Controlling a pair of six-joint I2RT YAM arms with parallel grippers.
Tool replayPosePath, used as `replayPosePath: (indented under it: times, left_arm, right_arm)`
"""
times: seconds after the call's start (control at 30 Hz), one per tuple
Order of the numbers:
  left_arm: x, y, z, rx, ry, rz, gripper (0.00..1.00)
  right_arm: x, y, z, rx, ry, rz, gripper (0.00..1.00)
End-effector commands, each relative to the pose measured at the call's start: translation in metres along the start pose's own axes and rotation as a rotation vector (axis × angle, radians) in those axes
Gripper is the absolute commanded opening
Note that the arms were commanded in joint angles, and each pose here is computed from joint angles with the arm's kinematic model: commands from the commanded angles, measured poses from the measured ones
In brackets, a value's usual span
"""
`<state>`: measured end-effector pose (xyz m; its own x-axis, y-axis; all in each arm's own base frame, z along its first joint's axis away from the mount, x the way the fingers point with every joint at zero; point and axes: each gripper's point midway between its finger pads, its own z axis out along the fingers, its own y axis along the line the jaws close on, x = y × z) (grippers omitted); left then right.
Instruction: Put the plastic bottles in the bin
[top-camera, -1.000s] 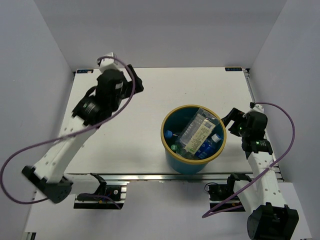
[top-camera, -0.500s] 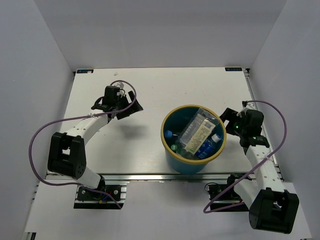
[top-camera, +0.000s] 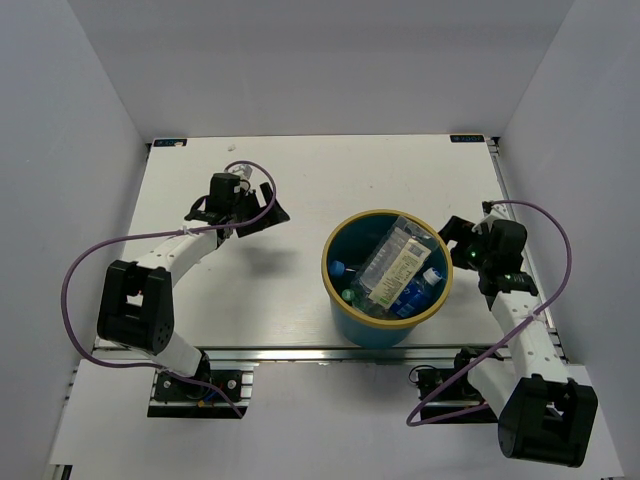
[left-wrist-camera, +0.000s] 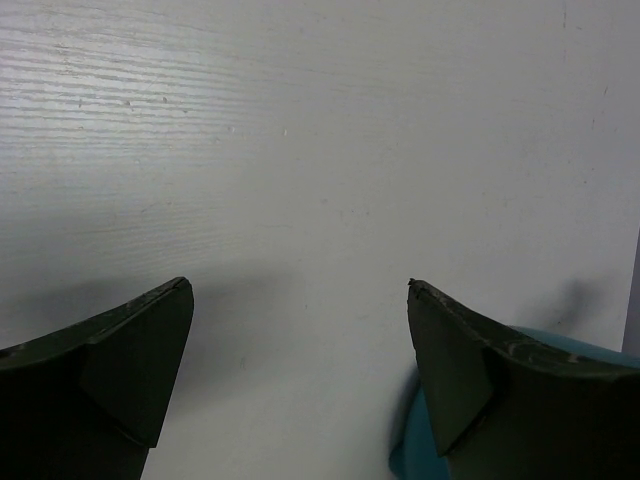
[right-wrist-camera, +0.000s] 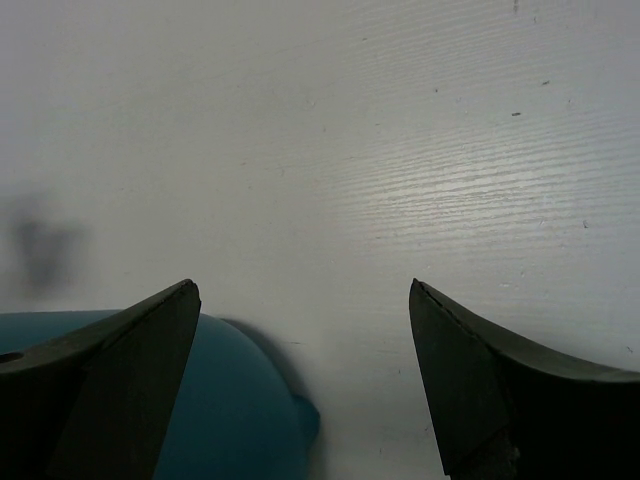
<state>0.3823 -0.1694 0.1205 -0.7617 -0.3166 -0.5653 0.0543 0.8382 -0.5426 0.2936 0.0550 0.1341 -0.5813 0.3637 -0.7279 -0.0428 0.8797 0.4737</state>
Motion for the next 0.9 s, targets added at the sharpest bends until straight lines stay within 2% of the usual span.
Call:
replayPosePath:
  times: [0.0,0.43,0.87]
  left_arm:
    - [-0.008,-0.007,-0.007,0.034,-0.032,0.037,0.97]
    - [-0.007,0.005,-0.006,-0.024,-0.037,0.059,0.98]
    - [-0.007,0.007,-0.007,-0.038,-0.035,0.068,0.98]
  right_arm:
    - [-0.011,0.000,-0.002,-0.007,-0.064,-0.044,0.89]
    - [-0.014,0.000,-0.002,-0.006,-0.086,-0.034,0.89]
    - [-0.029,0.009,-0.009,-0.036,-0.182,-0.051,0.89]
